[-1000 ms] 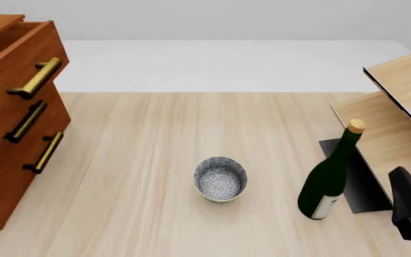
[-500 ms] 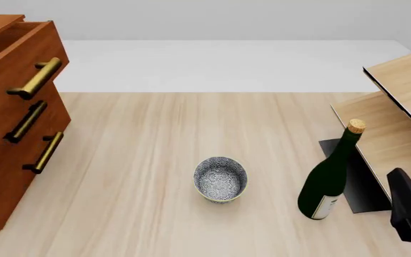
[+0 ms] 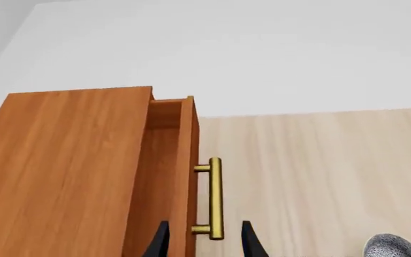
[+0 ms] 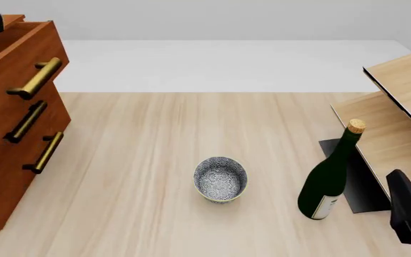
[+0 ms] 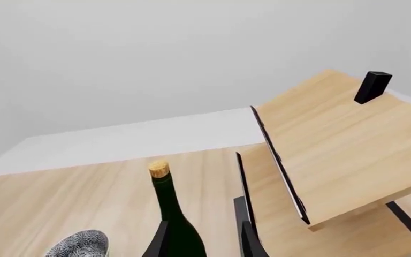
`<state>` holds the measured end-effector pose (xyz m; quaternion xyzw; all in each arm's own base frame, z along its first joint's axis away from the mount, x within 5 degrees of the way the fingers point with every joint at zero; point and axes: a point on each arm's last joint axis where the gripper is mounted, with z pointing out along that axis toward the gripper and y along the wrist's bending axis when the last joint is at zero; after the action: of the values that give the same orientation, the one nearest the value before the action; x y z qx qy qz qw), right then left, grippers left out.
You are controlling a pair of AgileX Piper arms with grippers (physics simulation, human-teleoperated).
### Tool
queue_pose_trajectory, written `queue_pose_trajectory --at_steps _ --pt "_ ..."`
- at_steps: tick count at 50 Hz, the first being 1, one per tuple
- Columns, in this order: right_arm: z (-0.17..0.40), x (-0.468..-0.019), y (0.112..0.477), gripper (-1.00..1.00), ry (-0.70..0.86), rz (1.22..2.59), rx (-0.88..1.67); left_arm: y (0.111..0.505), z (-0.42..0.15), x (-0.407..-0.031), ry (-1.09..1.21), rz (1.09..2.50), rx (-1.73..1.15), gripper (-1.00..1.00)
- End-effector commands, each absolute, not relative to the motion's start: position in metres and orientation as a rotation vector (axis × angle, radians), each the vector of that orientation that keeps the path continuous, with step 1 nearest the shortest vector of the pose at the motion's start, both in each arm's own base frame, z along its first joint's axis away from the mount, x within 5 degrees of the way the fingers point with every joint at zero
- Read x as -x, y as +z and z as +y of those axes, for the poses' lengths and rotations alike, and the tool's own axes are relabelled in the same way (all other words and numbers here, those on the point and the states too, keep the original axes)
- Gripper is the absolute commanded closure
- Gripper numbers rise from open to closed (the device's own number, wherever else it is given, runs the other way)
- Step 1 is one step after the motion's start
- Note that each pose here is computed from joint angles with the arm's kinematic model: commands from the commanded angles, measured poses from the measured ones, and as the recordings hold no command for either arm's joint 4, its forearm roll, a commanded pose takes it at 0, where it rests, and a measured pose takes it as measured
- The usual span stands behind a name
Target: Close the bottom drawer of the cabinet and open the top drawer.
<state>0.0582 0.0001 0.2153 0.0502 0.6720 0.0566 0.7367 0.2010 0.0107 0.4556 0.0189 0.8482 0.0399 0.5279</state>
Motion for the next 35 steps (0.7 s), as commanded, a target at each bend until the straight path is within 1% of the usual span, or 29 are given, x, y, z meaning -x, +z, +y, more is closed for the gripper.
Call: queue_pose_trajectory --at_steps 1,7,16,35 --pt "0.0 -0.058 0.215 -1.0 0.117 1.476 -0.108 0.433 0.021 -0.203 0.112 2.055 0.024 -1.0" --pt "0.0 -0.058 0.215 -1.0 0.114 1.476 -0.102 0.427 0.025 -0.204 0.129 2.06 0.042 -1.0" --pt "0.0 -0.058 0.215 -1.0 0.114 1.477 -0.098 0.404 0.03 -0.21 0.124 2.095 0.087 -1.0" --pt "0.0 -0.059 0.215 -1.0 0.125 1.478 -0.106 0.354 0.021 -0.222 0.057 2.173 0.098 -1.0"
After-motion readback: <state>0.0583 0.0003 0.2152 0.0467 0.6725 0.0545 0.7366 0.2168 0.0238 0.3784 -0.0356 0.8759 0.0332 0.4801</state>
